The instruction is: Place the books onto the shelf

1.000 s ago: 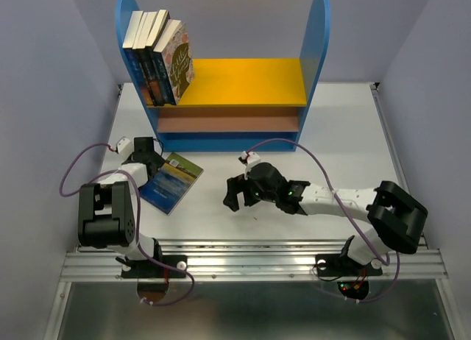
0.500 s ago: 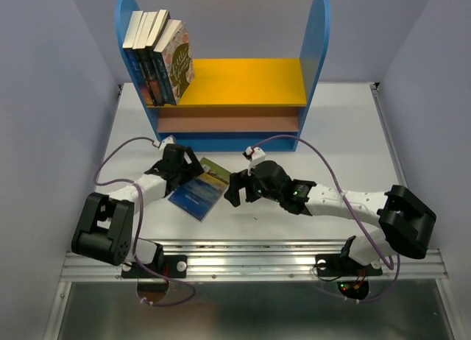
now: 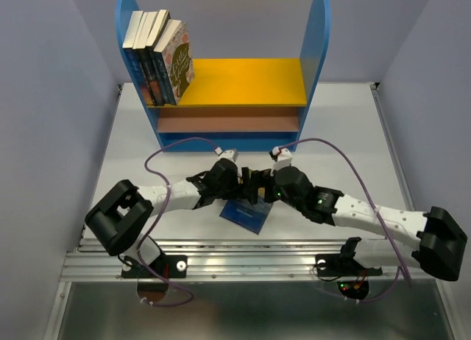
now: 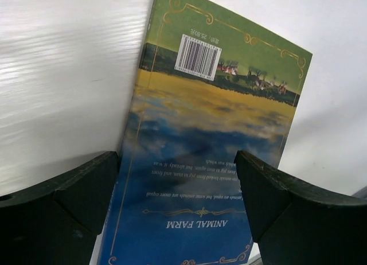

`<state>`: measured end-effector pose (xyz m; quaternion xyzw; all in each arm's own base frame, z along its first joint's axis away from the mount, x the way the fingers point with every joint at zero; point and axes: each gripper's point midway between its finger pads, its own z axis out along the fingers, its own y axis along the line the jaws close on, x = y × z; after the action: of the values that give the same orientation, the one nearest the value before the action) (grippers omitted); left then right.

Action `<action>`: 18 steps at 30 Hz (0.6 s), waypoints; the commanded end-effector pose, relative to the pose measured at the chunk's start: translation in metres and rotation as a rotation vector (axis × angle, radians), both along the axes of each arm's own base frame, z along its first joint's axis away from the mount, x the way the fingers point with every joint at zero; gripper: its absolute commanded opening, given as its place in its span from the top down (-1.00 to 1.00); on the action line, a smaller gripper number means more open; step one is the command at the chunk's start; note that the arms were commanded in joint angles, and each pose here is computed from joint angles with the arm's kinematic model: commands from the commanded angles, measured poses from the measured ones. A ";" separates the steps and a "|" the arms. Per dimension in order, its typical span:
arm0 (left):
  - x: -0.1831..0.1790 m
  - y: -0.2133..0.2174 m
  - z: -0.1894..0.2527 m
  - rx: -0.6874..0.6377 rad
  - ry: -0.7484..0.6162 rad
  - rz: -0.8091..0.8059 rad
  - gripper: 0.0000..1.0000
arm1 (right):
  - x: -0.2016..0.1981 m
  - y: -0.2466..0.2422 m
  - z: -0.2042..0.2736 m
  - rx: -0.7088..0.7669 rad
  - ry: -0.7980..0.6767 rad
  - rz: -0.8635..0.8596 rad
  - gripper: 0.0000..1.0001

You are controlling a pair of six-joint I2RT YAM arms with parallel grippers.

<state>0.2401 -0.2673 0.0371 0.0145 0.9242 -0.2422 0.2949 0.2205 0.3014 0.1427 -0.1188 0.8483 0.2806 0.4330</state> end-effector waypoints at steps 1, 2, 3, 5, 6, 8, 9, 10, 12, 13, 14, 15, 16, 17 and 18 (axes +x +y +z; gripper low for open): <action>-0.020 -0.040 -0.004 -0.007 0.057 -0.112 -0.88 | 0.006 -0.052 0.011 0.036 0.021 -0.274 -1.00; -0.023 -0.044 -0.008 -0.002 0.071 -0.116 -0.87 | 0.003 -0.067 0.001 0.008 0.064 -0.317 -1.00; -0.026 -0.045 -0.013 0.000 0.096 -0.106 -0.86 | 0.006 -0.077 -0.001 0.044 0.107 -0.384 -1.00; -0.031 -0.045 -0.020 -0.004 0.130 -0.093 -0.86 | -0.003 -0.088 -0.016 0.059 0.186 -0.391 -1.00; -0.033 -0.045 -0.022 -0.007 0.140 -0.085 -0.82 | -0.004 -0.092 -0.020 0.080 0.219 -0.412 -1.00; -0.034 -0.041 -0.023 -0.016 0.147 -0.055 -0.65 | -0.007 -0.103 -0.039 0.093 0.292 -0.443 -1.00; -0.033 -0.038 -0.023 -0.015 0.142 -0.039 -0.62 | -0.008 -0.105 -0.044 0.093 0.313 -0.450 -1.00; -0.033 -0.038 -0.021 -0.018 0.137 -0.031 -0.51 | -0.009 -0.107 -0.049 0.092 0.335 -0.456 -1.00; -0.034 -0.035 -0.021 -0.012 0.138 -0.031 -0.40 | -0.012 -0.110 -0.060 0.094 0.378 -0.481 -1.00; -0.035 -0.034 -0.023 -0.009 0.141 -0.031 -0.39 | -0.014 -0.109 -0.062 0.099 0.390 -0.481 -1.00; -0.036 -0.034 -0.023 -0.009 0.141 -0.033 -0.38 | -0.014 -0.112 -0.066 0.104 0.408 -0.502 -1.00; -0.037 -0.034 -0.025 -0.004 0.145 -0.035 -0.33 | -0.016 -0.113 -0.071 0.101 0.422 -0.509 -1.00; -0.040 -0.036 -0.026 0.000 0.148 -0.044 -0.26 | -0.019 -0.111 -0.074 0.101 0.442 -0.501 -1.00; -0.042 -0.038 -0.028 0.007 0.150 -0.053 -0.25 | -0.021 -0.111 -0.078 0.097 0.454 -0.501 -1.00; -0.040 -0.037 -0.032 0.031 0.136 -0.041 -0.14 | -0.023 -0.112 -0.085 0.085 0.476 -0.510 -1.00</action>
<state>0.2224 -0.3185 0.0316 0.0124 0.9250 -0.2797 0.2570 0.2031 0.1868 0.0673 0.1559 0.9127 0.2105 0.3137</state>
